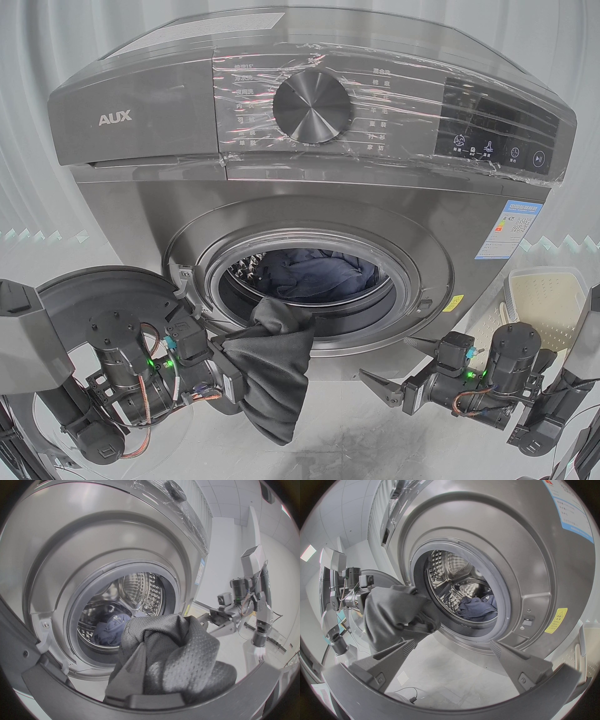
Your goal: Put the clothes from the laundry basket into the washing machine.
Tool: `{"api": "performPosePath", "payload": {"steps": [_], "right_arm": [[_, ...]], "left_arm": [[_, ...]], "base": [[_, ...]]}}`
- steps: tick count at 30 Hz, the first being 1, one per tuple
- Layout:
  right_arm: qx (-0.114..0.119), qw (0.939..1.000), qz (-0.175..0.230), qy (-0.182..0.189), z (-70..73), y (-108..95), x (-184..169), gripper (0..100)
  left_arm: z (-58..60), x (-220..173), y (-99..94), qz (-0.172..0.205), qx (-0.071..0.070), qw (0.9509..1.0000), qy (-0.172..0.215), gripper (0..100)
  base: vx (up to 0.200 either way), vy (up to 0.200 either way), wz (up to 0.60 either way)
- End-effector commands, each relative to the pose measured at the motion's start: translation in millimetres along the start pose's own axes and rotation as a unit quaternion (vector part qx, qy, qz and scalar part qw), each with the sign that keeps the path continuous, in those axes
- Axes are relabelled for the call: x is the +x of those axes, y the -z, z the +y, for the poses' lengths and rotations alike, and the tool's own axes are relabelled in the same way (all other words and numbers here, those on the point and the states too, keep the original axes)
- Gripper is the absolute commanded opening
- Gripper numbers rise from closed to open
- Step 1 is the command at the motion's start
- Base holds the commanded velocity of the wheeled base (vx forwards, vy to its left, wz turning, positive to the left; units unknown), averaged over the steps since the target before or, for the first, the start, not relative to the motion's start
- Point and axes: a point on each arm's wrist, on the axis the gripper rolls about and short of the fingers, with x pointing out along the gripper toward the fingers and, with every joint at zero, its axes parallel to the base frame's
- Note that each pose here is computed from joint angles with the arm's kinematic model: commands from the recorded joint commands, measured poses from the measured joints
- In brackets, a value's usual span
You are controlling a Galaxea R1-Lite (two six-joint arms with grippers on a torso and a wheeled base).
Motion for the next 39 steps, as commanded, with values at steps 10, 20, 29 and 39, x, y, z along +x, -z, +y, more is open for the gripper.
{"api": "performPosePath", "payload": {"steps": [10,20,29,39], "right_arm": [[-0.003,0.9995,-0.022,-0.021,10.4,-9.8,-8.1,100],[-0.004,0.9992,-0.034,-0.022,10.4,-14.8,-9.6,100],[-0.004,0.9992,-0.034,-0.022,10.8,-15.0,-8.9,100],[-0.004,0.9992,-0.034,-0.022,10.5,-14.7,-8.2,100]], "left_arm": [[-1.9,68.6,14.0,-0.019,-0.042,0.9989,0.002,0],[8.3,123.9,13.3,-0.078,-0.099,0.9917,-0.025,0],[13.4,161.4,32.3,-0.091,-0.097,0.9909,-0.019,0],[34.9,212.4,28.2,-0.104,-0.099,0.987,-0.071,0]], "base": [[0.0,0.0,0.0],[0.0,0.0,0.0],[0.0,0.0,0.0],[0.0,0.0,0.0]]}}
